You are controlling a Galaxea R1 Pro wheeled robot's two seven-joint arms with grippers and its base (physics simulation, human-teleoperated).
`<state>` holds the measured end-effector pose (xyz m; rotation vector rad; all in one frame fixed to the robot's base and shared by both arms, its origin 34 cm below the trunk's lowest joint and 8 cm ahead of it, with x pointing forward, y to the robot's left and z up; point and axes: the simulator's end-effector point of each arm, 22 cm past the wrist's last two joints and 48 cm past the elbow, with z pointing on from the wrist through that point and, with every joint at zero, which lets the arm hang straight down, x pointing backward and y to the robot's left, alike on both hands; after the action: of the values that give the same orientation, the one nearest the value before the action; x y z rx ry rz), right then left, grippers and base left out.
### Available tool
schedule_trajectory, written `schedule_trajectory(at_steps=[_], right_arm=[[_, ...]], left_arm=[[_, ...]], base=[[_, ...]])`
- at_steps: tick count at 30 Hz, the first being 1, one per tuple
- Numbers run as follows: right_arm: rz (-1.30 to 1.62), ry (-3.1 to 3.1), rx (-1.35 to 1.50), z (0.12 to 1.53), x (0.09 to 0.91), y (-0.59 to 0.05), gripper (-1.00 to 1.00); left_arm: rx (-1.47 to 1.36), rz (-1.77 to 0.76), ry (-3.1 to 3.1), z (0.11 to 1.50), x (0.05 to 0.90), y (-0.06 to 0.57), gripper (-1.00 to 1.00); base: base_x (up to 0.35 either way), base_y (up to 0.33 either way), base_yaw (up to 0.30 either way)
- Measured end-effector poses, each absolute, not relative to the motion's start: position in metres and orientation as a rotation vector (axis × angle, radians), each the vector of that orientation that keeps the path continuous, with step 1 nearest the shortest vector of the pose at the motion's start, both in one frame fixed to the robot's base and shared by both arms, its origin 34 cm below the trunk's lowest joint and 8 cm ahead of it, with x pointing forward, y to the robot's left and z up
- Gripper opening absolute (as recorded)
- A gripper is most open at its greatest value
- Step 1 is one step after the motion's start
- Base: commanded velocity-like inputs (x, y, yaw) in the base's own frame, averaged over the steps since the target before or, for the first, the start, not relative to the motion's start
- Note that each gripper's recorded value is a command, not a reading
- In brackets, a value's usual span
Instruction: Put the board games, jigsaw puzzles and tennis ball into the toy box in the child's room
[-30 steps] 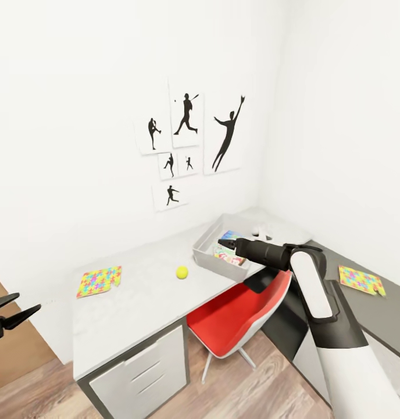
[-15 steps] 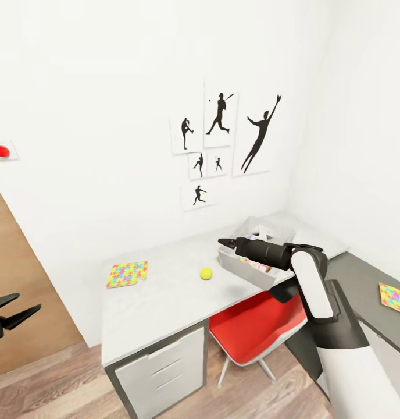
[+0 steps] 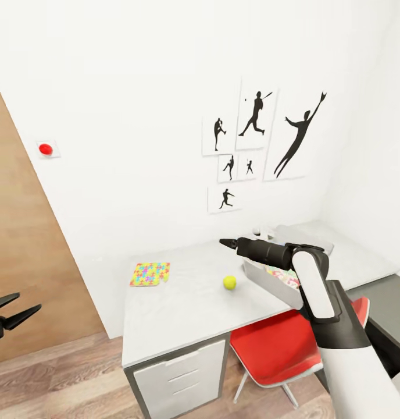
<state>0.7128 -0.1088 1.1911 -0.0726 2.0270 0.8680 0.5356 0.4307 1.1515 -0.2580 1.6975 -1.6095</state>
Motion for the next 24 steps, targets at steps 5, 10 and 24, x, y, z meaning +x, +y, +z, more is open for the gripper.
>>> schedule_trajectory(at_steps=[5, 10, 24], right_arm=[[0.861, 2.028, -0.069, 1.1902, 0.7139, -0.1125, 1.00], [0.859, 2.028, -0.066, 1.1901, 0.7138, -0.1143, 1.00], [0.865, 2.027, -0.062, 1.1903, 0.7141, -0.1153, 1.00]], left_arm=[[-0.258, -1.609, 1.699, 1.1511, 0.5357, 0.4306, 1.00], [-0.257, -1.609, 1.698, 1.1515, 0.5357, 0.4305, 1.00], [-0.257, -1.609, 1.698, 1.1514, 0.5359, 0.4305, 1.00]], base=[[0.108, -0.108, 0.261], [0.121, -0.004, 0.095], [0.090, 0.073, 0.007]])
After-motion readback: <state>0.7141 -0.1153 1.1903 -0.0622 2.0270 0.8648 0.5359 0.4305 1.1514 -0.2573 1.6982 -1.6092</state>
